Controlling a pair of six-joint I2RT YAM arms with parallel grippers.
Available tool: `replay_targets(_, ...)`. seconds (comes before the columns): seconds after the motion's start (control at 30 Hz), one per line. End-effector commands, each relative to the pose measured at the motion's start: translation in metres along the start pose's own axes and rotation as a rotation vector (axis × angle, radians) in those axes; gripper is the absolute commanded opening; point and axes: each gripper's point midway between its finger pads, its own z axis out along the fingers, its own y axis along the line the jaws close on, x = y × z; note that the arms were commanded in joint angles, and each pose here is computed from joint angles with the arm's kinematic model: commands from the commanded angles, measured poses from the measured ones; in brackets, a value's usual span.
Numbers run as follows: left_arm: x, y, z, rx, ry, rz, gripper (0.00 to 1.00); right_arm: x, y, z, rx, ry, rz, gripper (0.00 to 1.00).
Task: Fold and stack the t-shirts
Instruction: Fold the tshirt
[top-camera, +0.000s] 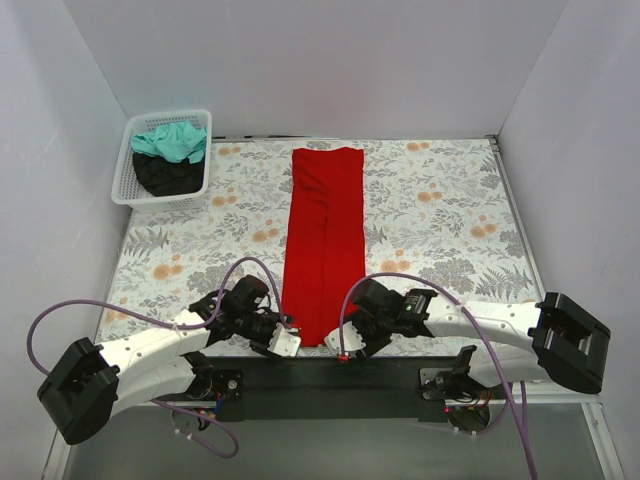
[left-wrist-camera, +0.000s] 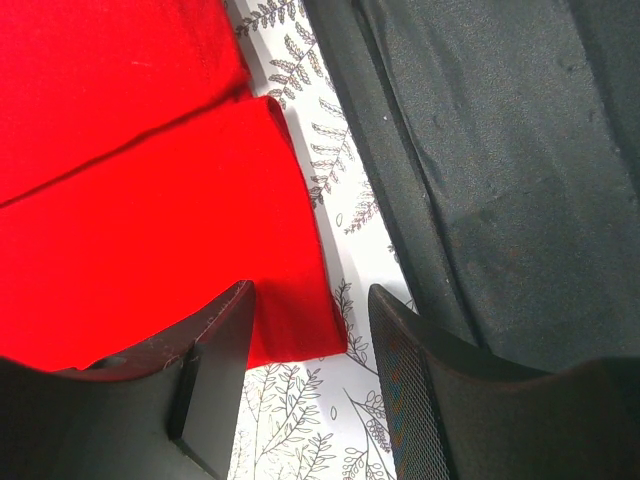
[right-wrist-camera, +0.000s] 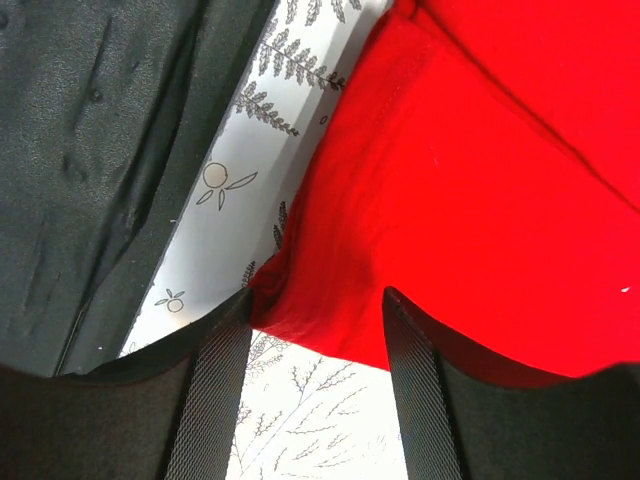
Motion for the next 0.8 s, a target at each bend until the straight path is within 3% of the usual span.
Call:
replay_targets(0.0, 0.008, -0.003, -0.001, -0.001, 0.034, 0.002, 0.48, 0.005, 0.016, 0.001, -0.038, 0.021, -0.025, 0.61)
replay_targets(0.4, 0.018, -0.007, -0.008, -0.012, 0.071, -0.004, 0.49, 0.008, 0.038, 0.008, -0.102, 0.031, -0.057, 0.57)
replay_targets(0.53, 0.020, -0.009, -0.005, 0.005, 0.071, 0.008, 0.47, 0.015, 0.043, 0.012, -0.116, 0.054, -0.046, 0.38)
replay_targets(0.63, 0.022, -0.002, -0.001, 0.001, 0.078, 0.000, 0.40, 0.019, 0.042, 0.014, -0.111, 0.074, -0.027, 0.26)
replay_targets(0.77, 0.029, 0.008, 0.004, -0.003, 0.113, 0.006, 0.20, 0.024, 0.039, 0.015, -0.092, 0.102, -0.009, 0.13)
